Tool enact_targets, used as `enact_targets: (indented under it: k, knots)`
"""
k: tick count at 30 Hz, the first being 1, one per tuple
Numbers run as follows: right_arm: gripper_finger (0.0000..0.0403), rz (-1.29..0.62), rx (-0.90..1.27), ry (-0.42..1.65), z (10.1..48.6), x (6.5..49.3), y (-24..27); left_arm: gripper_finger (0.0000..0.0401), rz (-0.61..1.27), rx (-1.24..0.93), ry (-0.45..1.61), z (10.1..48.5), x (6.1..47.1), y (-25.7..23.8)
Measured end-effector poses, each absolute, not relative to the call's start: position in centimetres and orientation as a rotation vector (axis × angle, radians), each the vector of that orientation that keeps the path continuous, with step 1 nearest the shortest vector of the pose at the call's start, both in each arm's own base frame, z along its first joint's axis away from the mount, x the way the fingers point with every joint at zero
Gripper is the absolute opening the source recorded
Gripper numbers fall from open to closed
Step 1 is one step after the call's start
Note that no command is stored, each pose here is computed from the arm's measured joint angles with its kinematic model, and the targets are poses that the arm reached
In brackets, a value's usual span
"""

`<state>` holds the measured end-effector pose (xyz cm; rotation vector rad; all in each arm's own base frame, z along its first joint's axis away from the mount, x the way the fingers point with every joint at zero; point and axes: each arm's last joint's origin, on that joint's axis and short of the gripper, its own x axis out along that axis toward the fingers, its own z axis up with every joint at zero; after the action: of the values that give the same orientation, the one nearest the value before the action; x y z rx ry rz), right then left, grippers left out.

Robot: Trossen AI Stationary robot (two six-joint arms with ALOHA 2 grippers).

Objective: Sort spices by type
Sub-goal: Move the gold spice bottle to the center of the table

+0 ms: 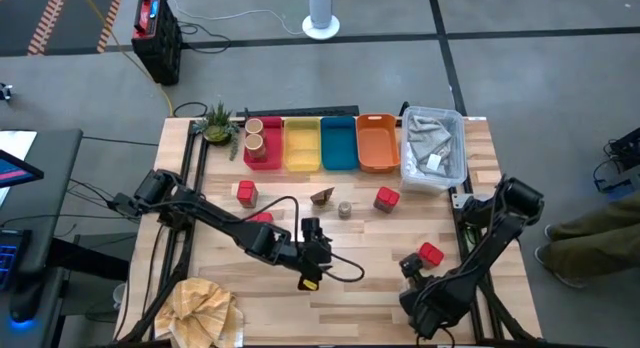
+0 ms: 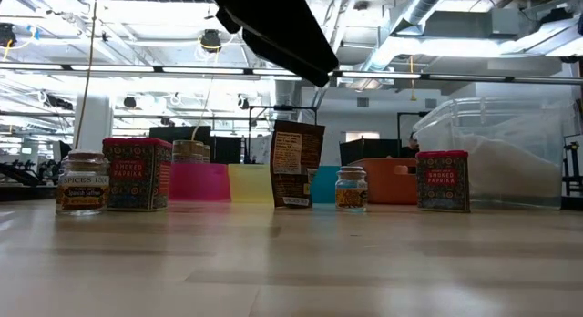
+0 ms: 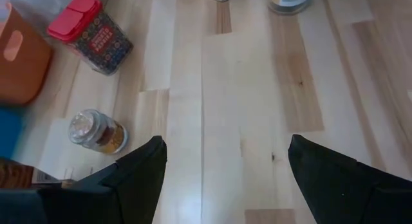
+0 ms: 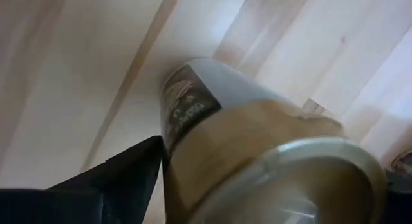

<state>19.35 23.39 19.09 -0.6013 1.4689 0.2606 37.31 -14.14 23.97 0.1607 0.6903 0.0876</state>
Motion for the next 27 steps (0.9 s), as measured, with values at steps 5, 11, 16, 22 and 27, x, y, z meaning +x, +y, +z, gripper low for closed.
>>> enact_targets:
  k: [5,11,16,22,27]
  knots:
    - [0.0331,0.288,-0.592,1.475,19.0,20.3,22.8,0.0308,0.099,0.152,0.691,23.9,37.0,-14.8]
    - [0.0296,0.339,-0.603,1.491,19.1,21.9,21.5,0.0308,0.102,0.198,0.783,23.3,36.2,-14.8]
    - [0.0296,0.359,-0.626,1.510,20.4,24.2,19.4,0.0308,0.113,0.233,0.853,23.5,35.3,-14.2]
    - [0.0296,0.367,-0.605,1.456,22.0,28.2,15.5,0.0305,0.115,0.286,0.811,23.0,34.8,-11.7]
    - [0.0296,0.330,-0.571,1.409,22.1,31.1,10.8,0.0290,0.131,0.322,0.806,22.6,33.0,-8.5]
